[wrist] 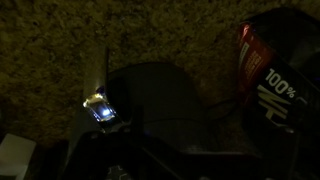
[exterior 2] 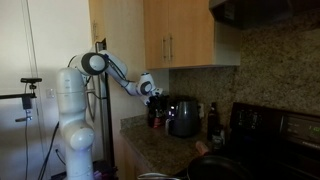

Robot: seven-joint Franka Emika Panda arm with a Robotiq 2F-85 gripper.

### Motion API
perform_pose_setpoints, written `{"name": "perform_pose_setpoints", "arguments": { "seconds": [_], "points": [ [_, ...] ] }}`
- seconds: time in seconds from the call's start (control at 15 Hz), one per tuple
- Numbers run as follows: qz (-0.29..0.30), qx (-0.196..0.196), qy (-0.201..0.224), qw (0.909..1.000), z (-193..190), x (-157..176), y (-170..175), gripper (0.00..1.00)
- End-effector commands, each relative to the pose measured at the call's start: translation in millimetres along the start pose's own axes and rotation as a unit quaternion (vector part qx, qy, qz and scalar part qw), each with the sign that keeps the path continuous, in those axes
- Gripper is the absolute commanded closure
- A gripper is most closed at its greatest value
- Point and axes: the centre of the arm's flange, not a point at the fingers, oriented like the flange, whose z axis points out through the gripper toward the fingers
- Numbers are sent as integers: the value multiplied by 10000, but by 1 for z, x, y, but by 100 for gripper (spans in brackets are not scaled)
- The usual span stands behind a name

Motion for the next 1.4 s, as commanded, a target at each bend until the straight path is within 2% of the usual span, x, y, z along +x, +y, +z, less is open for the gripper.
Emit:
{"name": "perform_pose_setpoints", "arguments": {
  "seconds": [0.0, 0.2, 0.4, 0.6, 0.67, 0.87, 1.13, 1.33],
  "points": [
    [0, 0, 0, 10000, 0, 0, 0, 0],
    [-355, -173, 178, 9991, 1, 5, 3, 0],
    [-1121, -598, 549, 9904, 0, 15, 10, 0],
    [-1268, -766, 736, 9862, 0, 17, 12, 0],
    [-1159, -695, 553, 9893, -5, 12, 11, 0],
    [-1230, -749, 622, 9876, -6, 14, 12, 0],
    [-969, -758, 86, 9924, -8, 9, 11, 0],
    [-681, -823, -125, 9942, -6, 5, 8, 0]
  ]
}}
